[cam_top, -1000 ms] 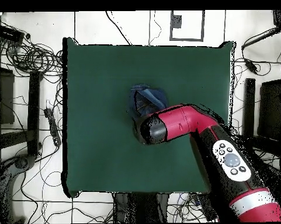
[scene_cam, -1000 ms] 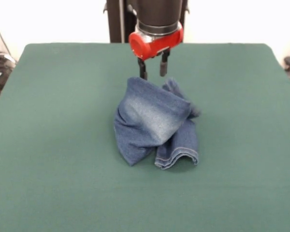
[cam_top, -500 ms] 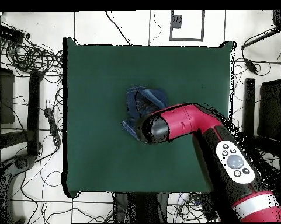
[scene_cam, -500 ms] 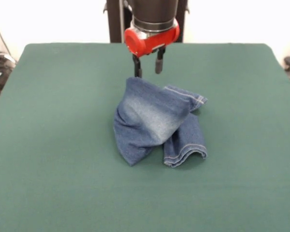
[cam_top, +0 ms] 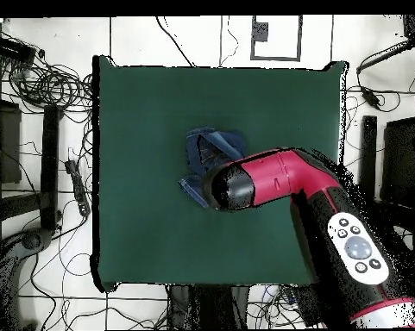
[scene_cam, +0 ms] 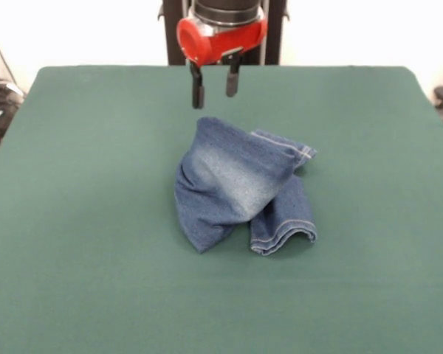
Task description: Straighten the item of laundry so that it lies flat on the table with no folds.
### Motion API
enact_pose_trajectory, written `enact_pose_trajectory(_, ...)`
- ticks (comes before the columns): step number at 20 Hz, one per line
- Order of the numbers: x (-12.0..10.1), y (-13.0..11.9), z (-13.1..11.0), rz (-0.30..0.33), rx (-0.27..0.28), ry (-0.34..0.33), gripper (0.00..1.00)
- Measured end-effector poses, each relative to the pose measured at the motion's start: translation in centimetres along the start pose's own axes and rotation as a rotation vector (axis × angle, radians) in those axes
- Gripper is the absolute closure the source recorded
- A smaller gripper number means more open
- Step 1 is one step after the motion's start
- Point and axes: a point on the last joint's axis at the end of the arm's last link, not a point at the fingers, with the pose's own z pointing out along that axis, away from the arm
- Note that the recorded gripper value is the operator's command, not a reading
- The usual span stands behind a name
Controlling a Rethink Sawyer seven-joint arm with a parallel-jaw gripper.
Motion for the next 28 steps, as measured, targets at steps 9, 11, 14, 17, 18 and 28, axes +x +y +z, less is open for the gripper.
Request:
enact_pose_trajectory(9, -0.9, -0.2, -1.5, -0.008, 0.026, -0.017, 0.0)
enact_pose_trajectory(11, -1.4, 0.0, -1.9, -0.016, 0.031, -0.024, 0.0)
enact_pose_trajectory(14, -2.1, 0.1, -2.3, -0.023, 0.039, -0.034, 0.0)
enact_pose_trajectory(17, -2.7, 0.0, -2.6, -0.025, 0.046, -0.042, 0.0)
enact_pose_trajectory(18, -3.1, -0.1, -2.7, -0.026, 0.052, -0.048, 0.0)
enact_pose_trajectory(28, -5.0, -1.1, -3.5, -0.023, 0.08, -0.079, 0.0)
